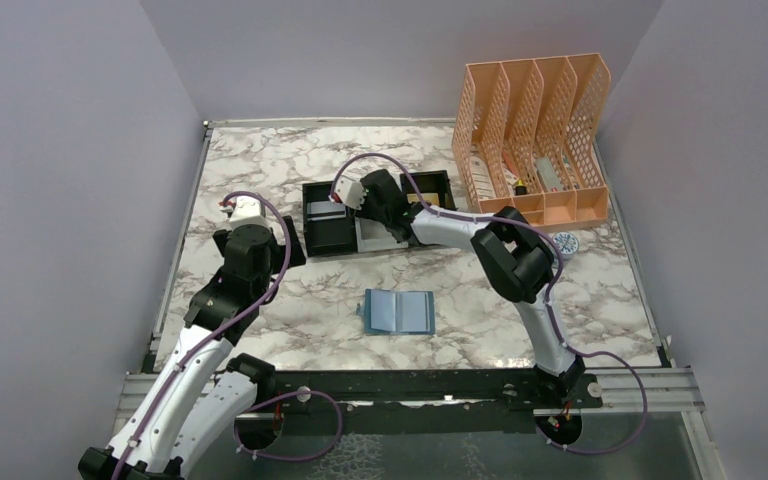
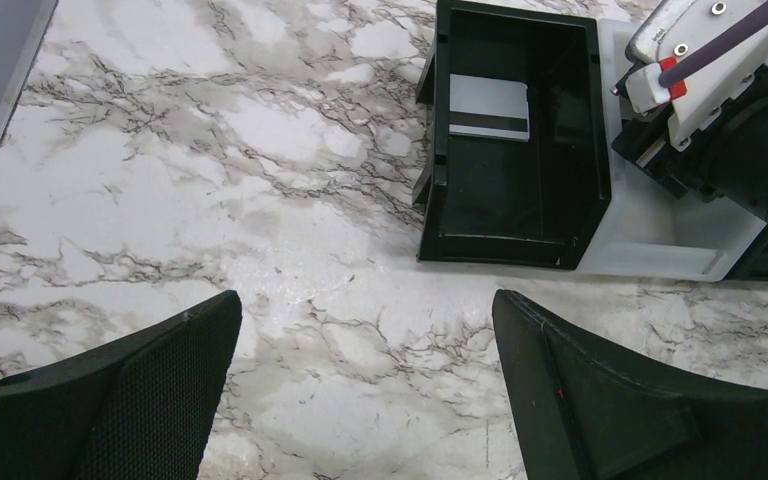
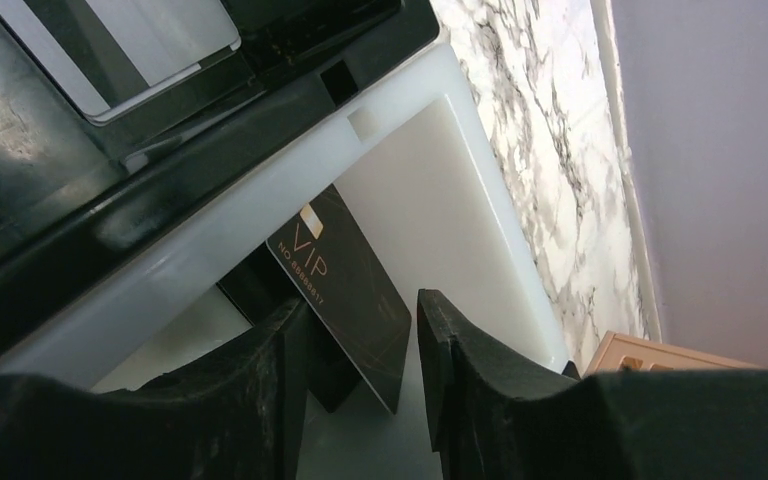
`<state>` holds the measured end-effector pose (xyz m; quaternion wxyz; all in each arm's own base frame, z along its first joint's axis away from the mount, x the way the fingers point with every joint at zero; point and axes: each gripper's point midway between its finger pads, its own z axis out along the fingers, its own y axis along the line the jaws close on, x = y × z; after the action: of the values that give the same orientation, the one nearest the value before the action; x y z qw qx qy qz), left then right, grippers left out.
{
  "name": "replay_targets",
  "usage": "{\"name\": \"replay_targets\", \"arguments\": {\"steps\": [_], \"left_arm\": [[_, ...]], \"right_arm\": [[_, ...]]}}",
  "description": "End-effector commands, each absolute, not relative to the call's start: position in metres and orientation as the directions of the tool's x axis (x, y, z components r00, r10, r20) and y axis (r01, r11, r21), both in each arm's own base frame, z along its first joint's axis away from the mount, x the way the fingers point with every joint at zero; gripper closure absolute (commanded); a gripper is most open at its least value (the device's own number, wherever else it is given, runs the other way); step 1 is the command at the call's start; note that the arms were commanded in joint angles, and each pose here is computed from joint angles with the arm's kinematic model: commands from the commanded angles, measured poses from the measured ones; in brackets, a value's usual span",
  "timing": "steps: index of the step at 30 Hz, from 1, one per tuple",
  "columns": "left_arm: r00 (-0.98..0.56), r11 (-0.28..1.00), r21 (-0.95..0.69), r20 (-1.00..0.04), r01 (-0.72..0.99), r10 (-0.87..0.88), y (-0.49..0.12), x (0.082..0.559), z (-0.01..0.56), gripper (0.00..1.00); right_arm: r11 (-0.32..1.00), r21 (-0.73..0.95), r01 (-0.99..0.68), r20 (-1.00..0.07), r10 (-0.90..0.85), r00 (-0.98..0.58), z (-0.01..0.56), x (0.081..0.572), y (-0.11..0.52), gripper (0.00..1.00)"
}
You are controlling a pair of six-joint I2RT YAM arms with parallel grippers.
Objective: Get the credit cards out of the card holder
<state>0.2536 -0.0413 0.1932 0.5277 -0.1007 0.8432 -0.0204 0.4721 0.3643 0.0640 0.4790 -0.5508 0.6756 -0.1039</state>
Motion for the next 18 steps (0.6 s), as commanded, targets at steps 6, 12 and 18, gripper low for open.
{"name": "replay_targets", "arguments": {"steps": [6,12,18], "left_arm": [[-0.418,0.98,-0.147,-0.889,-0.134,-0.19,-0.0437,0.2548,0.1992,0.01],[-0.425,0.981,-0.144,-0.886,-0.133,-0.188,-0.0442,0.2548,0.1973,0.01],[-0.429,0.981,-0.145,-0.884,-0.127,-0.187,-0.0455,0.2553,0.1969,0.01]], "right_arm": [[0.353,-0.611,-0.708,-0.54,-0.84,0.047,0.0475,0.4675,0.3619,0.53],[0.356,-0.586,-0.728,-0.55,-0.834,0.035,0.0436,0.4653,0.3628,0.52],[0.364,-0.569,-0.738,-0.565,-0.824,0.029,0.0477,0.4637,0.3646,0.47]]}}
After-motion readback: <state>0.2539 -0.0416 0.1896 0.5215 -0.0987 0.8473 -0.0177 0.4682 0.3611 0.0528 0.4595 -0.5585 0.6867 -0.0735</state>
